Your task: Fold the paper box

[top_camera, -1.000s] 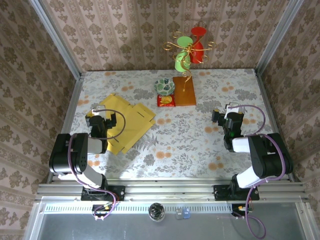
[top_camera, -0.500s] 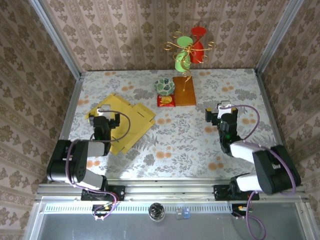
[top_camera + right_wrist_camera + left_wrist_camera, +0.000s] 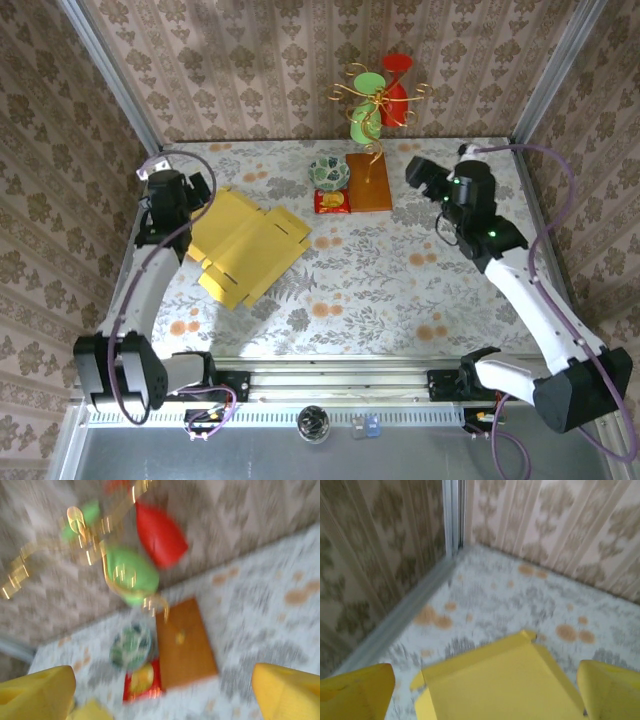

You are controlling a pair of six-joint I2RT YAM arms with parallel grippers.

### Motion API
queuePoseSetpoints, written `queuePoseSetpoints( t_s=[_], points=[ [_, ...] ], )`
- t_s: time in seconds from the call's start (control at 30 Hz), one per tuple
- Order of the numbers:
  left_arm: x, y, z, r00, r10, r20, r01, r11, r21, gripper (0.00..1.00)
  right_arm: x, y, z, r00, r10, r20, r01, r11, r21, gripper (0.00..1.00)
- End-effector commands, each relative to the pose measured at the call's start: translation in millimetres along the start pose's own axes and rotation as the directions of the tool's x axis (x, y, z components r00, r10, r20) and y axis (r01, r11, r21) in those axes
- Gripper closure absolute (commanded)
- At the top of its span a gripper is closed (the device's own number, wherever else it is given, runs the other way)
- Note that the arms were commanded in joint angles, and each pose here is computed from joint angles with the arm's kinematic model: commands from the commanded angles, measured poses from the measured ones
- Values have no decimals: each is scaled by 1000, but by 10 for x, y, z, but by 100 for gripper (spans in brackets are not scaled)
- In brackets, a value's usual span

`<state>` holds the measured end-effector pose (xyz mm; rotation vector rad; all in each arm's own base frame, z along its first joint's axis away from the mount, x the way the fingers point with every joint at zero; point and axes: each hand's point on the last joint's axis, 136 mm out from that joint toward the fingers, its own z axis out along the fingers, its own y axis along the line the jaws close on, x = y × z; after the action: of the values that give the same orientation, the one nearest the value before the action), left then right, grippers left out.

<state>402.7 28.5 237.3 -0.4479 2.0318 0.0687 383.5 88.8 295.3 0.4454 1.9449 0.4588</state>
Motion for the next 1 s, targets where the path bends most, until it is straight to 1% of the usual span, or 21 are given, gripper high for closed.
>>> queuePoseSetpoints(
  t_s=[0.0,0.03,0.07,0.13,0.17,0.2,0.23,0.3,0.4,0.5,0.57,0.63,0.7,0.83,0.97],
  points=[
    [945,121,105,876,-50,-479,25,998,-59,16,960,-26,151,919,172,-355,-158,985,70,26],
    [1045,159,160,837,-65,-543,33,997,-70,22,1104,49,198,897,199,-394,-191,980,61,29],
    [1126,192,197,802,-81,-591,42,996,-79,25,1234,122,232,879,220,-424,-218,974,53,30],
    [1246,221,291,752,-108,-650,73,994,-81,31,1476,318,298,845,249,-474,-273,962,19,31],
    [1299,216,332,735,-115,-668,85,993,-77,34,1557,408,312,833,254,-491,-290,957,4,32],
    [1359,204,378,720,-118,-684,95,993,-72,37,1714,487,374,812,255,-525,-298,955,3,32],
    [1413,198,421,710,-112,-696,92,994,-67,42,1823,575,407,795,251,-553,-303,953,-3,32],
    [1521,189,488,692,-108,-714,92,994,-61,47,2012,718,454,761,245,-601,-313,950,-8,32],
    [1752,153,539,647,-99,-756,98,994,-46,51,2303,889,546,701,263,-663,-365,931,-17,32],
    [1991,73,524,609,-50,-791,63,998,-15,53,2518,959,636,655,285,-700,-405,914,-6,33],
    [2122,34,490,593,-13,-805,20,1000,-2,53,2560,994,687,644,290,-708,-425,905,-16,33],
    [2270,-11,428,574,30,-818,-30,999,15,53,2567,980,721,653,284,-702,-418,908,-21,32],
    [2381,-53,367,561,51,-826,-54,998,24,55,2577,948,750,658,285,-697,-410,912,-15,32],
    [2540,-157,239,553,92,-828,-91,995,50,57,2637,824,841,653,308,-691,-412,911,17,32],
    [2612,-216,161,542,129,-831,-123,990,73,59,2585,668,966,673,326,-664,-411,911,31,32]
  ],
)
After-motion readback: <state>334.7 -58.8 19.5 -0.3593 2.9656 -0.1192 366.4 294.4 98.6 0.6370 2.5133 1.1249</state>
